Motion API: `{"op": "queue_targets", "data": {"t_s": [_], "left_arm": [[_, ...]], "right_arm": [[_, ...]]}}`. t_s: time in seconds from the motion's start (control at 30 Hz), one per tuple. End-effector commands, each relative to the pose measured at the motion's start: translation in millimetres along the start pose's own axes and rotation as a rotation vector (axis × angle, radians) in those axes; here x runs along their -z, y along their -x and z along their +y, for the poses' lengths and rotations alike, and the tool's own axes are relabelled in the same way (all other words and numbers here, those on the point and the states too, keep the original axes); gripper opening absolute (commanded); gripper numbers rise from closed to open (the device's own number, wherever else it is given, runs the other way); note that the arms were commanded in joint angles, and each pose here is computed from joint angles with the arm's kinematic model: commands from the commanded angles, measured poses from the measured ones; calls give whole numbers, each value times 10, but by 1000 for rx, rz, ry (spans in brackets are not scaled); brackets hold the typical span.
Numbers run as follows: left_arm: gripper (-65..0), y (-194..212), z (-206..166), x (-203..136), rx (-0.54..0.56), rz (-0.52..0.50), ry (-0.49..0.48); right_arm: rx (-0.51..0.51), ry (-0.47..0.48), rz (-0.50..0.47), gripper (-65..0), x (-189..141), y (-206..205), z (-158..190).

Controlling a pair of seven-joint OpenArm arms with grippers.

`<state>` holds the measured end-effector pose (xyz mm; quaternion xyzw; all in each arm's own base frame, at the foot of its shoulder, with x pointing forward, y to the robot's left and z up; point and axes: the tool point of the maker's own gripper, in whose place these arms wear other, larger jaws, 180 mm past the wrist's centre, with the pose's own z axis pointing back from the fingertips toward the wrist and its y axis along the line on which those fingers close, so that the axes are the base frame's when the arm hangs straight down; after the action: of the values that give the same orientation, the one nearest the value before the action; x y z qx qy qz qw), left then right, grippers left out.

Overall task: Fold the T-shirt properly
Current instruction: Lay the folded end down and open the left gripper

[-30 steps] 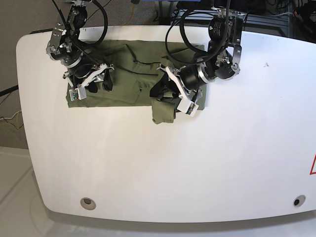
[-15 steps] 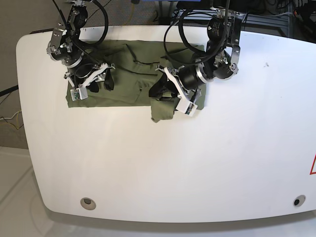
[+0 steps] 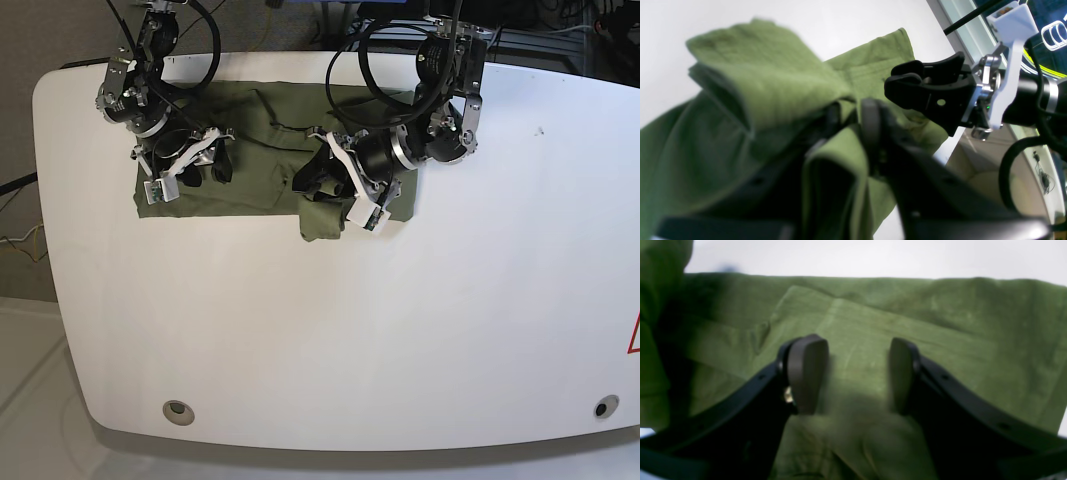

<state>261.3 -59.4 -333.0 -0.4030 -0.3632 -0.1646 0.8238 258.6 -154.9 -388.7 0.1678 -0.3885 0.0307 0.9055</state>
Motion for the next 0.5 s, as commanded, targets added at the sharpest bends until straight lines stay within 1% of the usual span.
{"op": "queue_targets", "data": {"t_s": [0.0, 0.13, 0.27, 0.47], "left_arm": [[-485, -141, -107, 20, -16, -60, 34], [-427, -131, -124, 28, -22, -62, 37], [-388, -162, -211, 62, -8, -69, 52], [-420, -134, -244, 62, 18, -51, 61]], "right_arm": [[-7, -5, -46, -321, -27, -132, 2], [-5, -6, -45, -321, -25, -123, 5], [-10, -10, -50, -321, -20, -150, 15], [-9, -8, -46, -322, -17, -138, 10]]}}
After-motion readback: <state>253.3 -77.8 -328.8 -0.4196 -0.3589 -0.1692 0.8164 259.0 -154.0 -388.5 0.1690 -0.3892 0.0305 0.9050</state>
